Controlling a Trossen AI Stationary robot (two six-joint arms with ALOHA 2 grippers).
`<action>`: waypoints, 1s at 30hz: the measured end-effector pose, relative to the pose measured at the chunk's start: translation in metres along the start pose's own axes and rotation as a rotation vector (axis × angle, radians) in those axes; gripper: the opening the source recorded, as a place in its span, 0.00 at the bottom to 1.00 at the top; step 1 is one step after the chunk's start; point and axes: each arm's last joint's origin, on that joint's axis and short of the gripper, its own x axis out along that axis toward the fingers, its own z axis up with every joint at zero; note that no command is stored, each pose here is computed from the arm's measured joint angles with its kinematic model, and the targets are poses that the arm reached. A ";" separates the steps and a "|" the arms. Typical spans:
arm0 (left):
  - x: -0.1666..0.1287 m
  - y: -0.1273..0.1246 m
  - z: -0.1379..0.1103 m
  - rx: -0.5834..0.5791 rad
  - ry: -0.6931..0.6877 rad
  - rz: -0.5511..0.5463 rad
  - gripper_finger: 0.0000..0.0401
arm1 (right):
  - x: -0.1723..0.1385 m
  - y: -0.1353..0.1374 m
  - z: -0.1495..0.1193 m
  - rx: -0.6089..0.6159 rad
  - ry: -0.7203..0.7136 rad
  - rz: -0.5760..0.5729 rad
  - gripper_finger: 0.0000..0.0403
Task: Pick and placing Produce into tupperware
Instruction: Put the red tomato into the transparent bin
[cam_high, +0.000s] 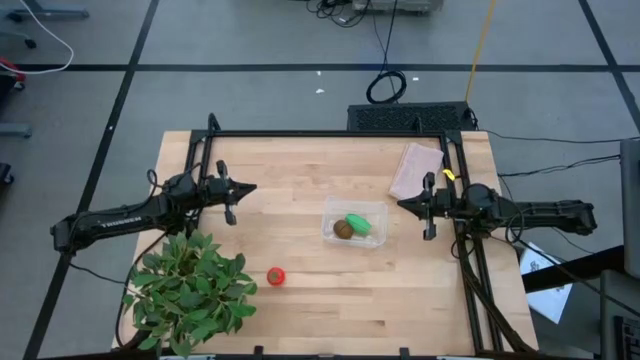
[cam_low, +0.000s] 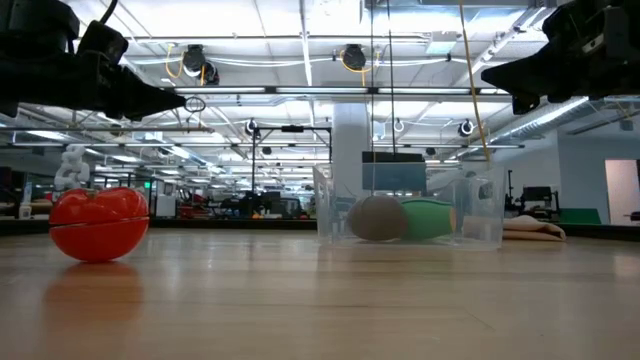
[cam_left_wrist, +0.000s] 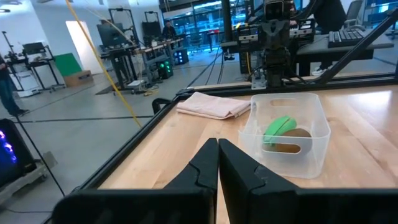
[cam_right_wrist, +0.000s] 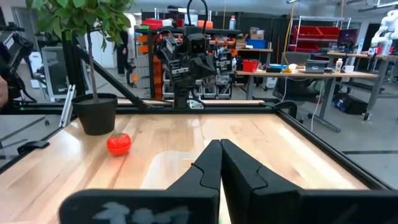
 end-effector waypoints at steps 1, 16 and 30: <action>0.000 0.000 0.000 -0.005 0.000 0.000 0.04 | 0.000 0.000 0.000 0.000 0.000 0.000 0.00; 0.001 -0.005 0.004 -0.040 -0.027 -0.195 0.04 | 0.000 0.000 -0.001 -0.011 0.007 0.000 0.00; 0.038 -0.006 0.035 -0.073 0.144 -0.346 0.04 | 0.000 0.000 0.000 -0.026 0.002 0.000 0.00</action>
